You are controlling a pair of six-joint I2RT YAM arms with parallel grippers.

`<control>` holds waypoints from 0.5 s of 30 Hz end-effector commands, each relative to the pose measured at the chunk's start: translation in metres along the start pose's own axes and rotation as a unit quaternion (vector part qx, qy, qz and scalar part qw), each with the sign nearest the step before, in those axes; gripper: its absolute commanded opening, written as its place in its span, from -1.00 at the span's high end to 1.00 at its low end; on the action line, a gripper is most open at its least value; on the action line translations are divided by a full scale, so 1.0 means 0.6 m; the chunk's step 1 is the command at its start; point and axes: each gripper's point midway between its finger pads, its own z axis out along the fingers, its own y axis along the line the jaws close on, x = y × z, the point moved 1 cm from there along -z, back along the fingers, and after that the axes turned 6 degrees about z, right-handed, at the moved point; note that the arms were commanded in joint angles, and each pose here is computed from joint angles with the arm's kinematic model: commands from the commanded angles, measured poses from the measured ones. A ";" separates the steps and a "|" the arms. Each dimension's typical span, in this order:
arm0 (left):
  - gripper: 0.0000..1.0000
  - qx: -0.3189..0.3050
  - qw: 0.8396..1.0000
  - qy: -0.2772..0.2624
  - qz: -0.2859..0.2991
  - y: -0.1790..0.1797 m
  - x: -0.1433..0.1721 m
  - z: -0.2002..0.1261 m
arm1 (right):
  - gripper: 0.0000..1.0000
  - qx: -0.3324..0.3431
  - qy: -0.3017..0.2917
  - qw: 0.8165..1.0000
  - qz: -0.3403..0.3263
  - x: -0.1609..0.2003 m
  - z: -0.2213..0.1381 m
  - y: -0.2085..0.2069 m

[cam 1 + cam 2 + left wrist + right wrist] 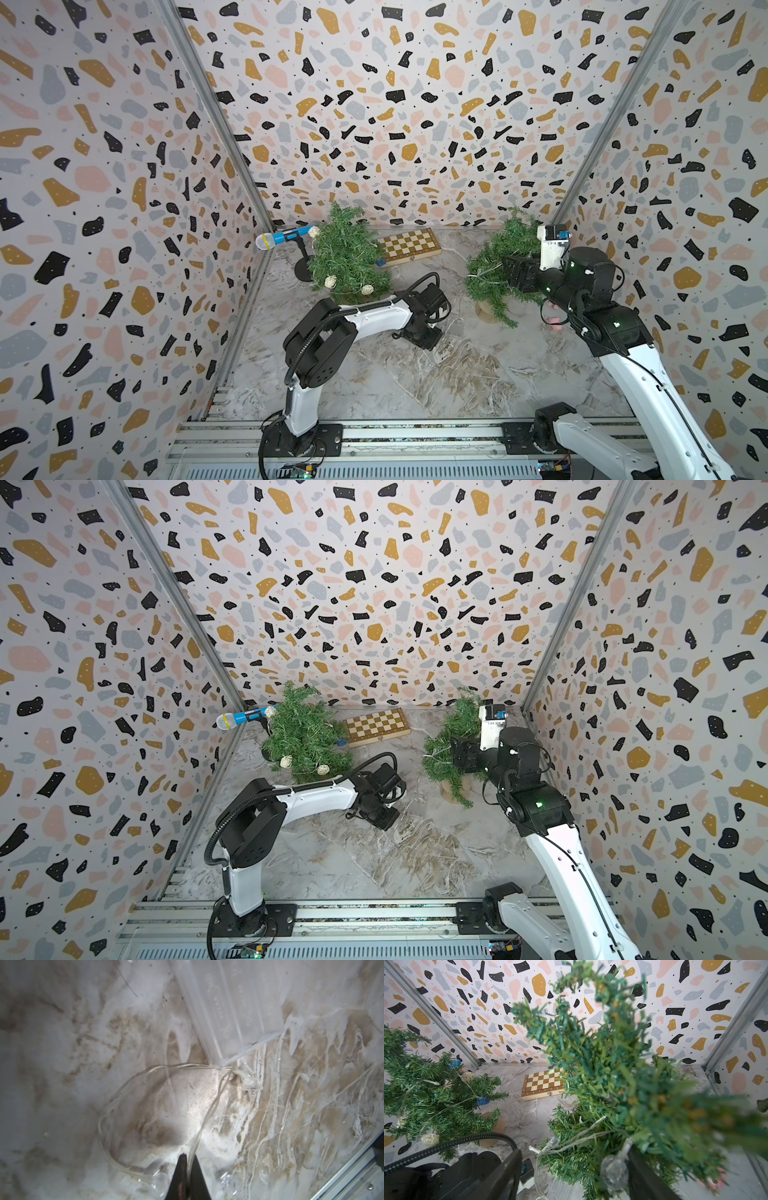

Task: Wrap string light around the christmas tree
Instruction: Wrap the light string around the Christmas tree.

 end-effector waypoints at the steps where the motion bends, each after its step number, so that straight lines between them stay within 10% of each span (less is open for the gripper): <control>1: 1.00 0.006 0.997 -0.078 0.023 -0.026 -0.046 -0.142 | -0.58 0.008 -0.039 0.999 -0.008 -0.044 -0.043 0.001; 7: 1.00 -0.053 0.983 -0.176 0.021 0.012 -0.062 -0.347 | -0.61 0.041 -0.047 0.998 0.018 -0.072 -0.059 -0.033; 15: 1.00 -0.085 0.957 -0.272 0.046 0.030 -0.177 -0.479 | -0.63 0.093 -0.093 0.990 0.057 -0.143 -0.084 -0.073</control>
